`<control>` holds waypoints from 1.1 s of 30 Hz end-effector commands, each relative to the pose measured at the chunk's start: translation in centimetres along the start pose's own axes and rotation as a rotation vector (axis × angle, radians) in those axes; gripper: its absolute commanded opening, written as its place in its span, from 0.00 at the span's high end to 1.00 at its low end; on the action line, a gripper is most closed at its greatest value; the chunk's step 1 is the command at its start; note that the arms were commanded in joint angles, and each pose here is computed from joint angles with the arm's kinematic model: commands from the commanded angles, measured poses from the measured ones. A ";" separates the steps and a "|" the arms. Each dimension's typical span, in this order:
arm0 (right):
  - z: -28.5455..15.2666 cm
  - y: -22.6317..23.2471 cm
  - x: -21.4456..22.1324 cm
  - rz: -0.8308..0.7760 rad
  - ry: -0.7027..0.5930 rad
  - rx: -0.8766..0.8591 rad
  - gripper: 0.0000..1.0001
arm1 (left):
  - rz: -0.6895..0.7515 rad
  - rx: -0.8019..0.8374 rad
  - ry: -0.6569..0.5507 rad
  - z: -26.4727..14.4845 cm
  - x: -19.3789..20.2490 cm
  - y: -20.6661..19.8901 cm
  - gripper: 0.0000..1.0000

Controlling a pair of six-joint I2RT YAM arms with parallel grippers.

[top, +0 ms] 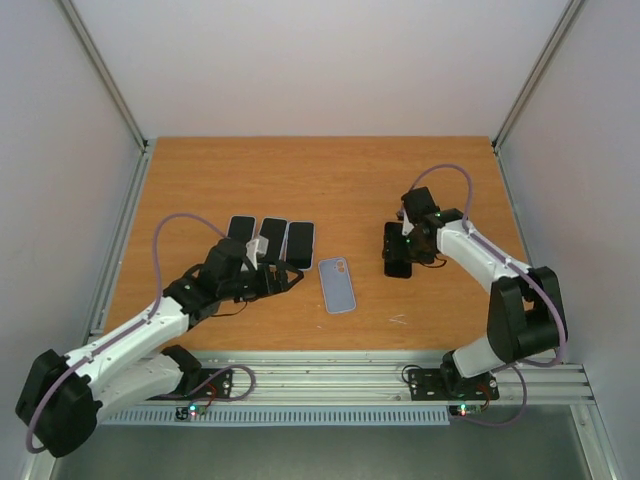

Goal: Put the phone into the phone case
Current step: Pick up the phone at the center of the board, then pass from the right arm to the left

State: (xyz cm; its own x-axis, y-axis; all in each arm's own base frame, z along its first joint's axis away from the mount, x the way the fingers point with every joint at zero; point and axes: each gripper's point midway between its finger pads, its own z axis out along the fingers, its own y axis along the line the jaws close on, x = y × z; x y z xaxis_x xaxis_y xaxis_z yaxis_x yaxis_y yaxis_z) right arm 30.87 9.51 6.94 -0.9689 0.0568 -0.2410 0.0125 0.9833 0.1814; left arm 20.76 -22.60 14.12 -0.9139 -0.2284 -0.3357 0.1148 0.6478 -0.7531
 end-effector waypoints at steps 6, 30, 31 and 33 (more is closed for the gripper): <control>-4.4 8.0 1.0 -0.147 -0.145 -0.159 0.55 | 0.018 0.102 -0.020 0.9 -1.3 -2.8 0.02; -8.6 20.5 5.4 -0.383 -0.339 -0.393 0.57 | 0.050 0.231 -0.049 1.9 -3.5 -7.5 0.32; -8.7 20.8 5.5 -0.390 -0.342 -0.402 0.57 | 0.051 0.232 -0.046 2.0 -3.4 -7.5 0.34; -8.8 21.4 5.7 -0.400 -0.350 -0.418 0.57 | 0.050 0.229 -0.043 2.2 -3.3 -7.4 0.39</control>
State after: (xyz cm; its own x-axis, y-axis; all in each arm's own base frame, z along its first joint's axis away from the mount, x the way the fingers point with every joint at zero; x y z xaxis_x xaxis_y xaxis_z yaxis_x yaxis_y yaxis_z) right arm 22.97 27.51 15.48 -0.7890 -0.2290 -0.5701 -0.4662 0.8276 0.3127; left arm 23.22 -27.07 17.30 -0.9071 -0.2288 -0.3534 0.1868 0.5336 -0.8248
